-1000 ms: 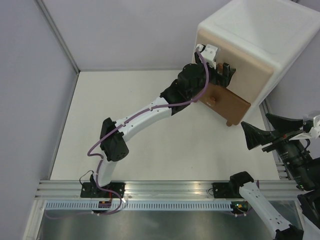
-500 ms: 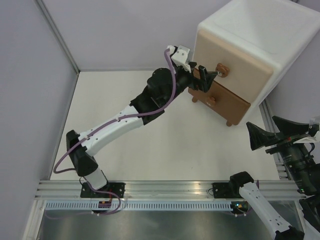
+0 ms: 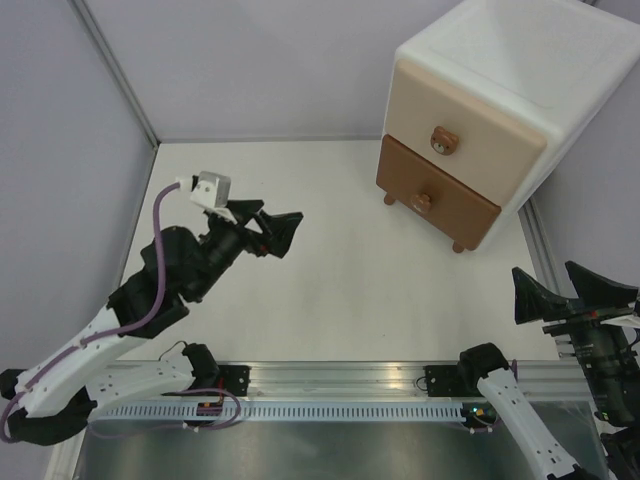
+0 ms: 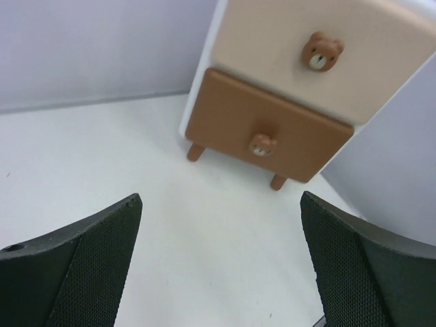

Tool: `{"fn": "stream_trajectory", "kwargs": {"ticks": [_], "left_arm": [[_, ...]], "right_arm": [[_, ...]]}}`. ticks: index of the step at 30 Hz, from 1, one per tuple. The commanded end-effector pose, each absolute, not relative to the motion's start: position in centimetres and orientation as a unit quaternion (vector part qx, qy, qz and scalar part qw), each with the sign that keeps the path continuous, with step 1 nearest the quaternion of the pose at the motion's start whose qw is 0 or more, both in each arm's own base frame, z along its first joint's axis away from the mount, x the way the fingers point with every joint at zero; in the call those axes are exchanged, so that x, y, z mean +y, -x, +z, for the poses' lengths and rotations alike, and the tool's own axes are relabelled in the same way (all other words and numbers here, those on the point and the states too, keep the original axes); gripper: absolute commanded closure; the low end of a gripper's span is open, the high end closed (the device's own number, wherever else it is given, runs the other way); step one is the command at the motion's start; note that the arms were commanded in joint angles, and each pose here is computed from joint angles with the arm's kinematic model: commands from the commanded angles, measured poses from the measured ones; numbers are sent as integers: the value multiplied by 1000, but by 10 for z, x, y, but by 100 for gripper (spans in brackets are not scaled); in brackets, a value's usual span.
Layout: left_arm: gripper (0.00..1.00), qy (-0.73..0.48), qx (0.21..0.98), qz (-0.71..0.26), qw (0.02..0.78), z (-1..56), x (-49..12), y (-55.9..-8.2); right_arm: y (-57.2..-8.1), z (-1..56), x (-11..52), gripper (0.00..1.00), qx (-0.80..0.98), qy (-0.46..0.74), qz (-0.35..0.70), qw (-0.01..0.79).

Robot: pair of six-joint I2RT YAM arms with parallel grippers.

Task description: Place and organize the shoes in the shoe cabinet

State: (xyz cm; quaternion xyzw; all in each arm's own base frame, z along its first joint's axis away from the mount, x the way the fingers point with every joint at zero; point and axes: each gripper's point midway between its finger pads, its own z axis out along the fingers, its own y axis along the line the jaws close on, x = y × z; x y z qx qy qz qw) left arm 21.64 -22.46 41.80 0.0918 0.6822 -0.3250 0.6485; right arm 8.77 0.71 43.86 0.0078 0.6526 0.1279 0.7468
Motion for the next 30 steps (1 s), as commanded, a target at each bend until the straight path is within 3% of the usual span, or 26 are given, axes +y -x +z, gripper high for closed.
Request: {"fn": "stream_trajectory", "kwargs": {"ticks": [1, 10, 30], "left_arm": [[0, -47, 739, -266, 618, 358, -168, -200], [0, 3, 763, -239, 601, 297, -99, -166], [0, 29, 783, -222, 581, 239, -86, -161]], "right_arm": [[-82, 419, -5, 2, 664, -38, 115, 738], [-70, 379, -13, 2, 671, -69, 122, 728], [-84, 358, -4, 2, 686, -71, 131, 712]]}}
